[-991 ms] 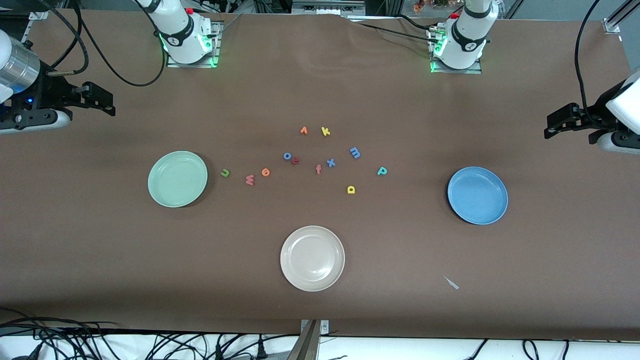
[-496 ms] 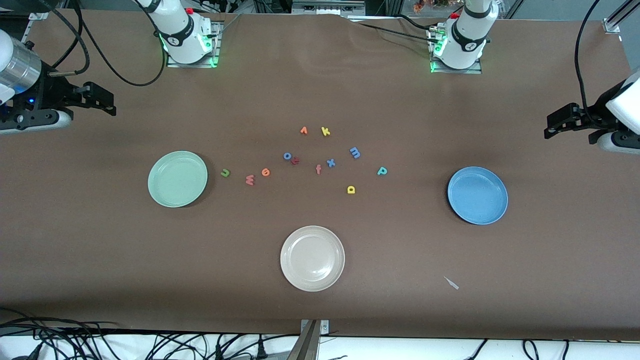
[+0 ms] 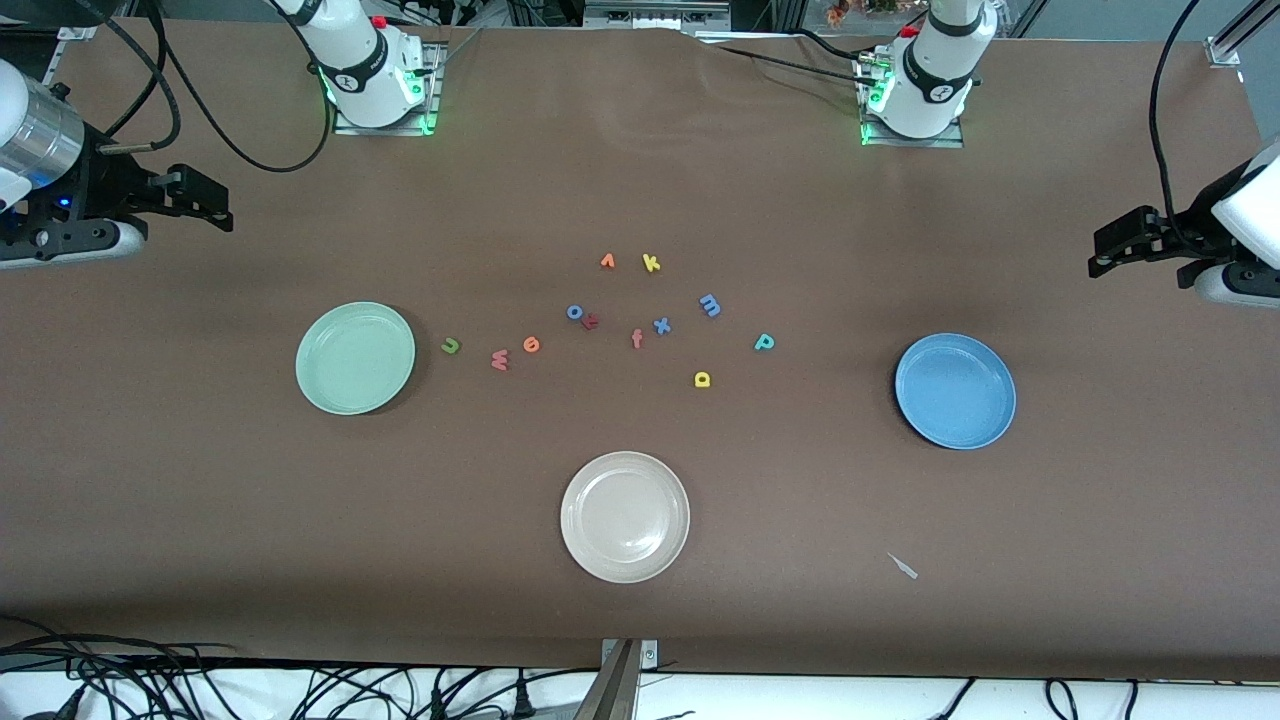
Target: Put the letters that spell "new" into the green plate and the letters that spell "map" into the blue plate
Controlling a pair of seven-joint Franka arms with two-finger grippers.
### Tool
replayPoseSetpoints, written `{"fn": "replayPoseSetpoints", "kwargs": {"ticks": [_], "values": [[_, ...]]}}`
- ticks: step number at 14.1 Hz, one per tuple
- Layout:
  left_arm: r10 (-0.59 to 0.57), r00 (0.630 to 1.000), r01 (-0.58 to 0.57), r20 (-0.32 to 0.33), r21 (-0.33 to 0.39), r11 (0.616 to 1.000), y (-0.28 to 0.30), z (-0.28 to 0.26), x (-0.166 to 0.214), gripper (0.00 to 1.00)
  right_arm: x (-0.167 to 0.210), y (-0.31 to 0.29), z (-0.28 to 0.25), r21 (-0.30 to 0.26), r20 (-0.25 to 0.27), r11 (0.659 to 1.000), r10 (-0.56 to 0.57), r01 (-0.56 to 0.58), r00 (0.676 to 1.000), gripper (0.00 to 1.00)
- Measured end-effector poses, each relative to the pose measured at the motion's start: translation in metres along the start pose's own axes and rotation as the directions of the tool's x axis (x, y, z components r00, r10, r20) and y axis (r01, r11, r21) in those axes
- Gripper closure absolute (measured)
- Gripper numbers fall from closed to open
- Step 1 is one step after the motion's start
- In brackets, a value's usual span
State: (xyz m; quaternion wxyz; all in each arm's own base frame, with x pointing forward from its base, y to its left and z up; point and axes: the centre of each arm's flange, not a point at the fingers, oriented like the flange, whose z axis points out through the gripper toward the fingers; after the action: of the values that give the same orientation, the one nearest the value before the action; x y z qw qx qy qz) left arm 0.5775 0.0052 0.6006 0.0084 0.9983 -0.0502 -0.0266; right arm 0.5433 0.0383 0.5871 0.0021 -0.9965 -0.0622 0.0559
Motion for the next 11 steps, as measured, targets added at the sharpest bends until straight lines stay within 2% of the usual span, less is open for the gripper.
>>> {"fn": "replayPoseSetpoints", "kwargs": {"ticks": [11], "values": [[0.000,1.000,0.000,-0.002,0.000,1.000,0.0000,-0.0002,0.0003,0.00,-0.0011,0.0001,0.0021,0.000,0.005,1.000,0.000,0.000,1.000,0.00]]}}
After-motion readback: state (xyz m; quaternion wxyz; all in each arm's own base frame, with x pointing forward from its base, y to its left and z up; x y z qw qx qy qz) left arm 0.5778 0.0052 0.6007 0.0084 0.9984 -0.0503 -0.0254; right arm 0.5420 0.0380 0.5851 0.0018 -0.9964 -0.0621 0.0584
